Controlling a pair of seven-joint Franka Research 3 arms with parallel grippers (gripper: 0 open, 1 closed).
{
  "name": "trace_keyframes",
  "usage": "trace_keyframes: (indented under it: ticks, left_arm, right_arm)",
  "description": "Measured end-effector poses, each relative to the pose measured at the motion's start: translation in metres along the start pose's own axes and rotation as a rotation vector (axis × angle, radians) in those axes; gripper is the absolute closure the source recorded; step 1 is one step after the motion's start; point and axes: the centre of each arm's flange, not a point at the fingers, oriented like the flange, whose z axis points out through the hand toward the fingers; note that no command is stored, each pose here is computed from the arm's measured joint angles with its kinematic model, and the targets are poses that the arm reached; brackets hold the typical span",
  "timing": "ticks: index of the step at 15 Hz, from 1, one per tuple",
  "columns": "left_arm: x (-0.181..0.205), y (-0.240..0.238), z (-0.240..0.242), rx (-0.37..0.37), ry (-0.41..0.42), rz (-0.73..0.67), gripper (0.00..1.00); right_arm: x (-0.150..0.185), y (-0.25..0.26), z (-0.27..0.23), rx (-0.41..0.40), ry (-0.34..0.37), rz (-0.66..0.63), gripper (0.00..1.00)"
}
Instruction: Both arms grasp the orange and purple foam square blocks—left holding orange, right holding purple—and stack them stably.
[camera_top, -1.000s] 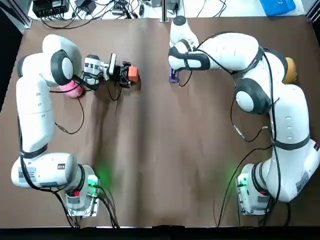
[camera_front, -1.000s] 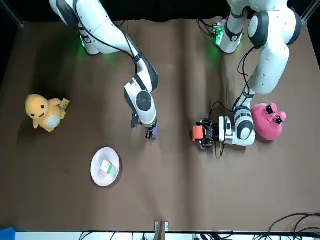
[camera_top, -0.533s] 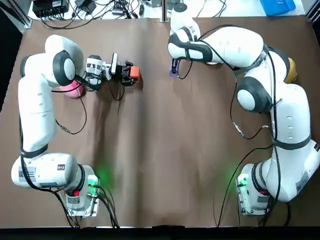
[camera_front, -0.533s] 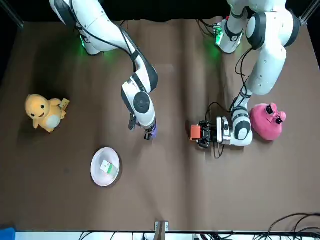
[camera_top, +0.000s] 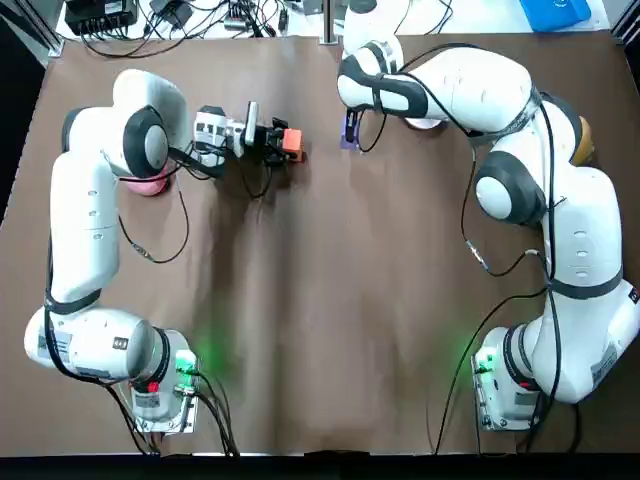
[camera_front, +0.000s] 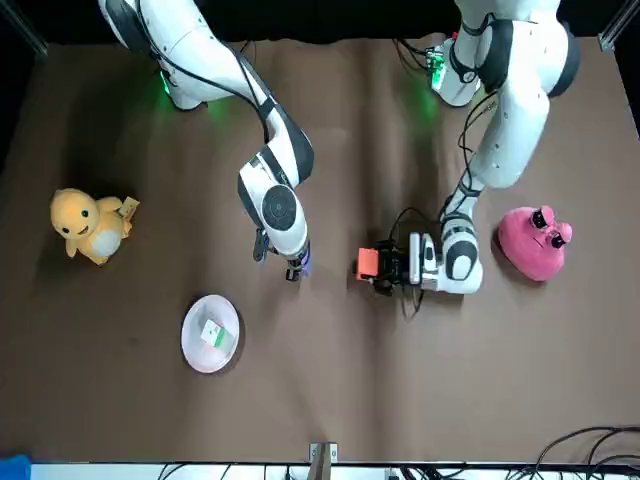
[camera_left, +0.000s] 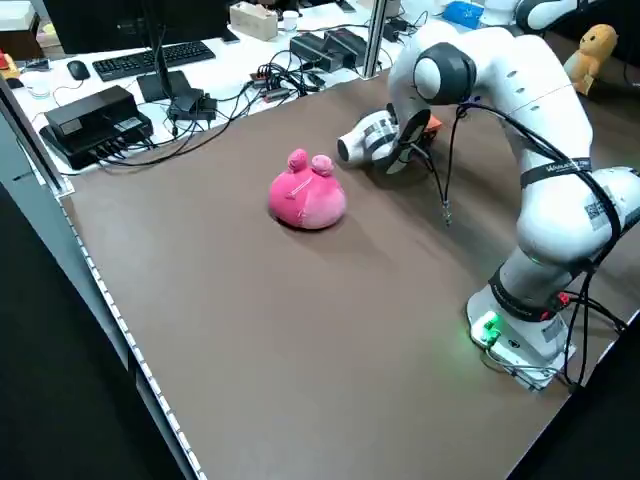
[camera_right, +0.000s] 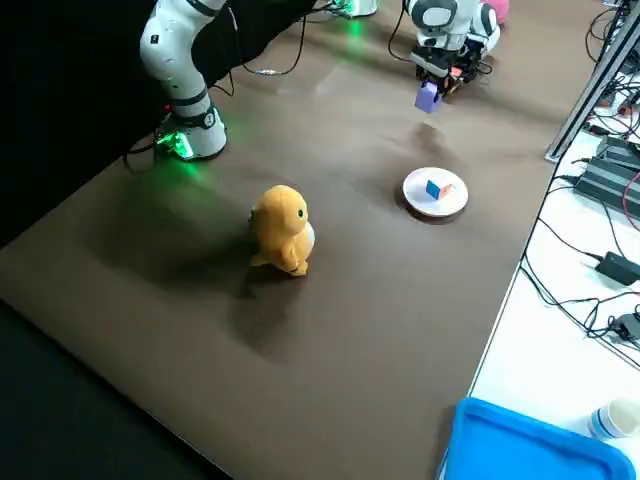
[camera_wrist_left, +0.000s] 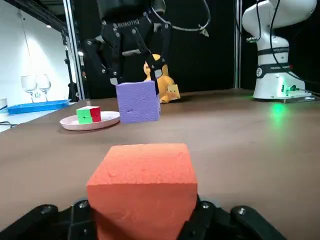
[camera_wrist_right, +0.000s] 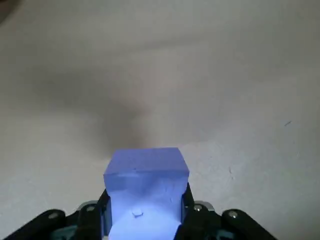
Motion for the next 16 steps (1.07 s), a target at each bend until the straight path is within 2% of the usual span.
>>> trace_keyframes:
  ticks: [5,9,11,16]
  left_arm:
    - [0.018,0.001,0.072,-0.003,0.009,0.020,0.42]
    - [0.024,0.020,0.127,-0.015,0.035,0.000,0.42]
    - [0.023,0.023,0.134,-0.021,0.036,-0.003,0.42]
    - [0.011,0.024,0.131,-0.017,0.029,-0.012,0.42]
  right_arm:
    - [-0.001,0.001,0.000,-0.003,-0.002,-0.046,0.47]
    - [-0.004,0.006,-0.004,-0.029,0.004,-0.052,0.47]
    - [-0.005,0.006,-0.022,-0.060,0.014,-0.047,0.47]
    - [-0.014,0.009,-0.055,-0.076,-0.027,-0.047,0.47]
